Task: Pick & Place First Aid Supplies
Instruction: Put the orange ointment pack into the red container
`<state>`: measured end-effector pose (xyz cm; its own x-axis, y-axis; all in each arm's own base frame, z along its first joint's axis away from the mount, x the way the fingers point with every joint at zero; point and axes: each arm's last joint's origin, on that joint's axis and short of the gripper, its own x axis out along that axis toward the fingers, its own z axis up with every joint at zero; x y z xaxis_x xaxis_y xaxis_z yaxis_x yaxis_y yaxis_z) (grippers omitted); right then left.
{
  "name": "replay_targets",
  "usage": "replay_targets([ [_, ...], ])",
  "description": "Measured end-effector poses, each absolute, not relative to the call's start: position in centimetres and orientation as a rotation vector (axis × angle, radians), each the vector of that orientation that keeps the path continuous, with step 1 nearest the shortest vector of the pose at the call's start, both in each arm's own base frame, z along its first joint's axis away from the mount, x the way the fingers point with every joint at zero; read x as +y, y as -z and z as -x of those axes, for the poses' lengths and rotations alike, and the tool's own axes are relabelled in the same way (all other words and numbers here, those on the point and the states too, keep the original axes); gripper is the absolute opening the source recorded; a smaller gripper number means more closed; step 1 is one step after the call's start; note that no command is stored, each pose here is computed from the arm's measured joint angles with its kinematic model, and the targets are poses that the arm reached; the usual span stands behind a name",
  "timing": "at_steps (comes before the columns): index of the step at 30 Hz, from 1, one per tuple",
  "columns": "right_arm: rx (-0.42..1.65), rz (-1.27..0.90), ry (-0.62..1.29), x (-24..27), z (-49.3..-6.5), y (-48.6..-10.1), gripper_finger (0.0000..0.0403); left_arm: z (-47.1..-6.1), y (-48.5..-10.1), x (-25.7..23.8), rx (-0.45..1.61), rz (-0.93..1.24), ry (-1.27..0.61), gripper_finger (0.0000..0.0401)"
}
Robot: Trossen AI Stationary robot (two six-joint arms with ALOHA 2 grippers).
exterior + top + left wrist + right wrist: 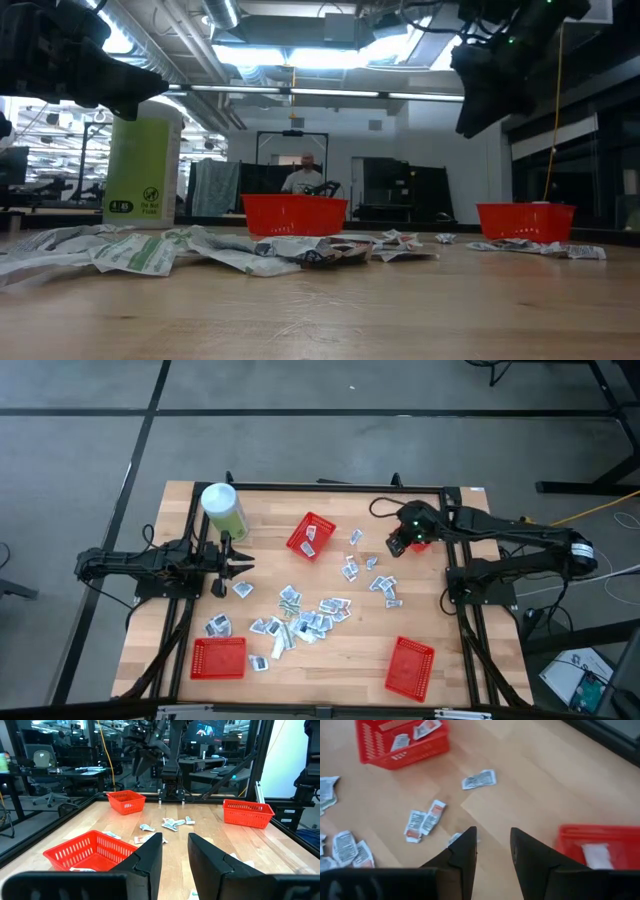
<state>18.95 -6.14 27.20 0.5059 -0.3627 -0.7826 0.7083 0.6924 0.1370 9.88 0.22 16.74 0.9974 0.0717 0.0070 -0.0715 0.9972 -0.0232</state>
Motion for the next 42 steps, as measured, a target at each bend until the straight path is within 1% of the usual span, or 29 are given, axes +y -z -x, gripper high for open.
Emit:
replay_targets([
  [11,0.901,-0.342,0.523,-4.1,-23.4,-24.3,0.0120,-9.9,-16.7,0.2,-0.008,0.023,-0.071,0.0088],
  [18,0.921,-0.291,0.454,-2.7,-25.9,-22.3,0.0120,-9.9,-16.7,0.2,-0.008,0.023,-0.071,0.0088],
  [30,0.945,-0.435,0.536,-2.4,-27.4,-20.0,0.0120,-9.9,-16.7,0.2,-0.009,0.023,-0.071,0.0088],
  [35,0.942,-0.442,0.579,-2.5,-27.9,-19.2,0.0120,-9.9,-16.7,0.2,-0.008,0.023,-0.071,0.0088],
  [42,0.939,-0.444,0.584,-2.6,-28.7,-18.1,0.0120,-9.9,-16.7,0.2,-0.008,0.023,-0.071,0.0088],
])
